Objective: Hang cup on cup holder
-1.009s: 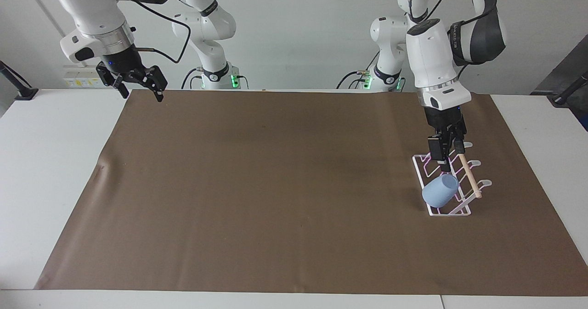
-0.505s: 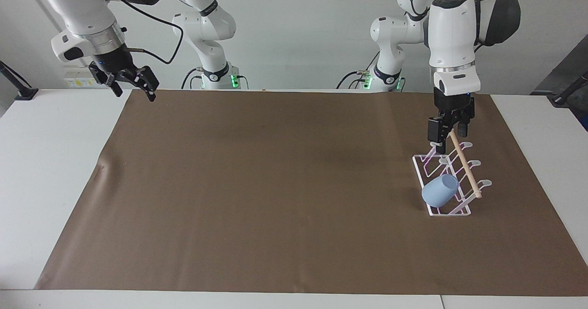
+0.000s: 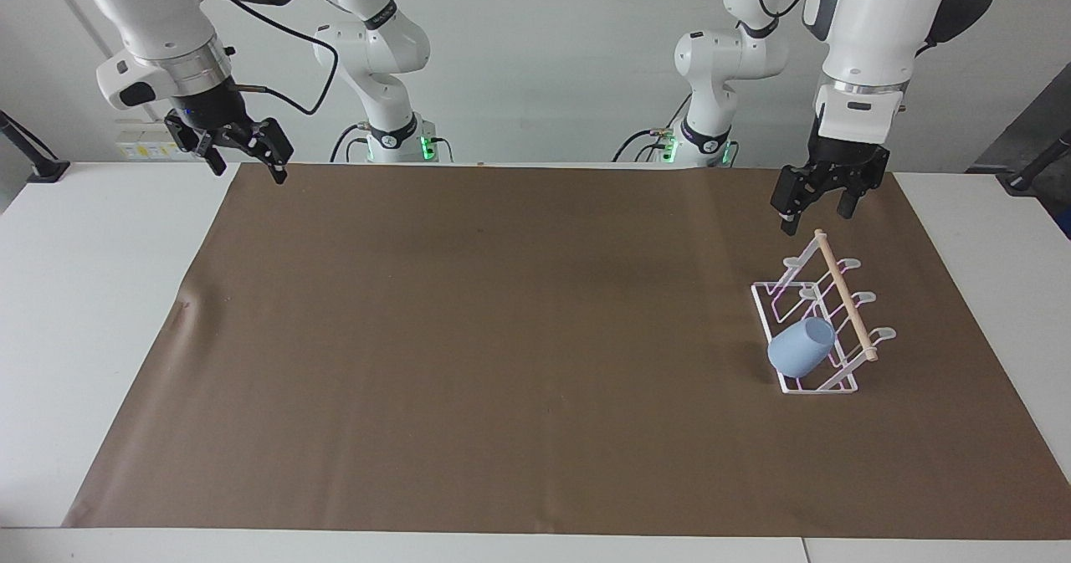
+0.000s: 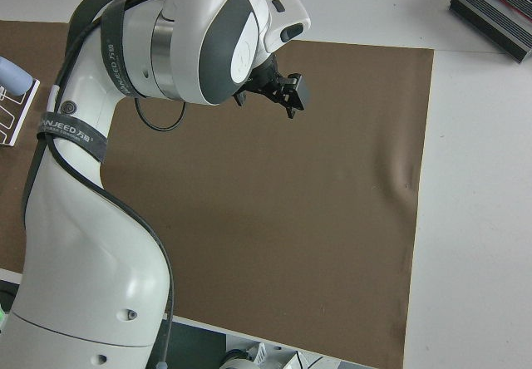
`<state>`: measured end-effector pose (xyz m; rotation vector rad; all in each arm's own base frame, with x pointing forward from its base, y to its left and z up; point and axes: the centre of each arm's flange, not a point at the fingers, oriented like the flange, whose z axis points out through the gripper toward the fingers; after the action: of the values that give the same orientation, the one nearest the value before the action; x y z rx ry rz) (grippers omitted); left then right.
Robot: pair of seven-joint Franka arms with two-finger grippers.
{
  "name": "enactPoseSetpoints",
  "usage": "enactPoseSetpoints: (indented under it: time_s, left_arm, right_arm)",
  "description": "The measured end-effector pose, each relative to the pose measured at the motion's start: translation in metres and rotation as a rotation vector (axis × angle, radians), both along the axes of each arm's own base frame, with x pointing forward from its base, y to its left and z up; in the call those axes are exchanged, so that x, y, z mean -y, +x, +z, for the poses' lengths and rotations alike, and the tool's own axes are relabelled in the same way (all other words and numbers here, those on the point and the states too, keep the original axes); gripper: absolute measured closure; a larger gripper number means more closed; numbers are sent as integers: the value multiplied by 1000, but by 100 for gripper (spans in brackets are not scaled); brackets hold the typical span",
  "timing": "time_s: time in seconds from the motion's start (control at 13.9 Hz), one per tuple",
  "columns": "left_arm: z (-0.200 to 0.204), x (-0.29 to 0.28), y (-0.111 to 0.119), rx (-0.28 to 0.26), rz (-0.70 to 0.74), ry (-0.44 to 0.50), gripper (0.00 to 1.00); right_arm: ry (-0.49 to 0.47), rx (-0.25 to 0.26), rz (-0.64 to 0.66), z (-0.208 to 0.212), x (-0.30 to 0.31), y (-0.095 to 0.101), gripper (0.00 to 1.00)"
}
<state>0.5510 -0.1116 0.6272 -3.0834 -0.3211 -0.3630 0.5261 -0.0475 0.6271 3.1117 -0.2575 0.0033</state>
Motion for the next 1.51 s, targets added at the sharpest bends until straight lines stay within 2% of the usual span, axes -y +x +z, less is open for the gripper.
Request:
enactPoseSetpoints:
  time_s: [0.43, 0.65, 1.01, 1.23, 1.51]
  left_arm:
    - [16, -28, -9, -114, -159, -20, 0]
    - [20, -57, -13, -187, -235, -34, 0]
    - [36, -76, -17, -289, -283, -38, 0]
    - [40, -88, -15, -316, -343, -38, 0]
    - [45, -95, -16, -307, -371, -35, 0]
  right_arm:
    - [1, 0, 6, 0, -3, 0, 0]
    - [0, 1, 9, 0, -5, 0, 0]
    - [0, 1, 11, 0, -6, 0, 0]
    - [0, 1, 11, 0, -6, 0, 0]
    - [0, 1, 11, 1, -6, 0, 0]
